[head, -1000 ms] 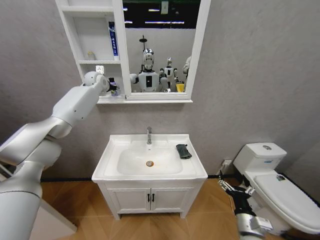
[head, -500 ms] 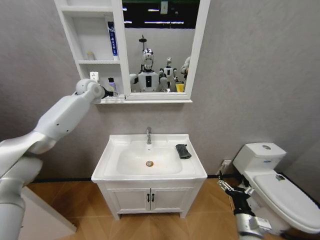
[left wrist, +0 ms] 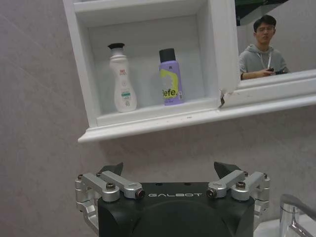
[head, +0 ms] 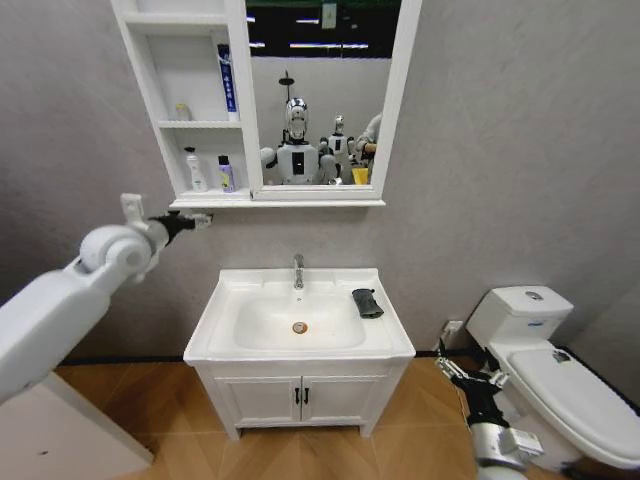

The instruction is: Move facial cleanser and shampoo from washbasin to cabinet, then wipe washbasin with towel.

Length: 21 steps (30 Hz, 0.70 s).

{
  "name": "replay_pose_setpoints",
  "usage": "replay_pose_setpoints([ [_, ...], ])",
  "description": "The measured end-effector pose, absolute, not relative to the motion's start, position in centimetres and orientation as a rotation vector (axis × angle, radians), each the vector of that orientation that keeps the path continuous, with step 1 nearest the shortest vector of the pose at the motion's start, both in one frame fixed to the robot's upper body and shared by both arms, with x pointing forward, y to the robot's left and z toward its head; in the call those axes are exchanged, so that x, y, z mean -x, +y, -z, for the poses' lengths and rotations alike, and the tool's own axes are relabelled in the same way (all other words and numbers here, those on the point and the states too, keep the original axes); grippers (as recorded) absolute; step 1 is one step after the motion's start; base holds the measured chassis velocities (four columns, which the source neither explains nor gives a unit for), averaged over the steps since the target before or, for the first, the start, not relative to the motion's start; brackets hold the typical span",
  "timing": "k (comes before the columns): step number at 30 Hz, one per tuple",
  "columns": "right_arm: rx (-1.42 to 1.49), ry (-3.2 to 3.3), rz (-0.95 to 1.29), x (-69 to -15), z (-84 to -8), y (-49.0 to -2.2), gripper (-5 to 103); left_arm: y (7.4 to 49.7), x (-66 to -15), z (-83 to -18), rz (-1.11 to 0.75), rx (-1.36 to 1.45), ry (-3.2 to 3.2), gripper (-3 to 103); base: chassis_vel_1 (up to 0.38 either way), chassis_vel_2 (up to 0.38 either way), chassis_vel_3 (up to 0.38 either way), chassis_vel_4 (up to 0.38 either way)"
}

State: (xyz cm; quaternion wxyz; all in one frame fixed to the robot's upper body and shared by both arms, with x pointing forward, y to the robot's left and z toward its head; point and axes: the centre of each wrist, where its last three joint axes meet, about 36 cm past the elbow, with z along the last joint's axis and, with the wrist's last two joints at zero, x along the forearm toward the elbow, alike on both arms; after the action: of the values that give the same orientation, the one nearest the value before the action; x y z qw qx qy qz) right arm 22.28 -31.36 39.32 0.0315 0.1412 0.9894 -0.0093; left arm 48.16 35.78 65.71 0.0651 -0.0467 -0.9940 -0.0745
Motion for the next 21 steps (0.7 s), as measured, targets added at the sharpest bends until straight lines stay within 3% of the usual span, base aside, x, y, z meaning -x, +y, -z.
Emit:
replay_pose_setpoints([
  [9,-0.495,3.013,0.035,-21.9,-40.1,-30.7,100,34.6,-45.5,-62.1,0.142,0.180,-3.050,100,0.000,0.000,0.000,0.000],
  [21,-0.444,3.052,0.073,-22.2,-39.9,-31.0,100,40.2,-34.9,-55.1,0.099,0.013,-3.059,100,0.000,0.000,0.000,0.000],
])
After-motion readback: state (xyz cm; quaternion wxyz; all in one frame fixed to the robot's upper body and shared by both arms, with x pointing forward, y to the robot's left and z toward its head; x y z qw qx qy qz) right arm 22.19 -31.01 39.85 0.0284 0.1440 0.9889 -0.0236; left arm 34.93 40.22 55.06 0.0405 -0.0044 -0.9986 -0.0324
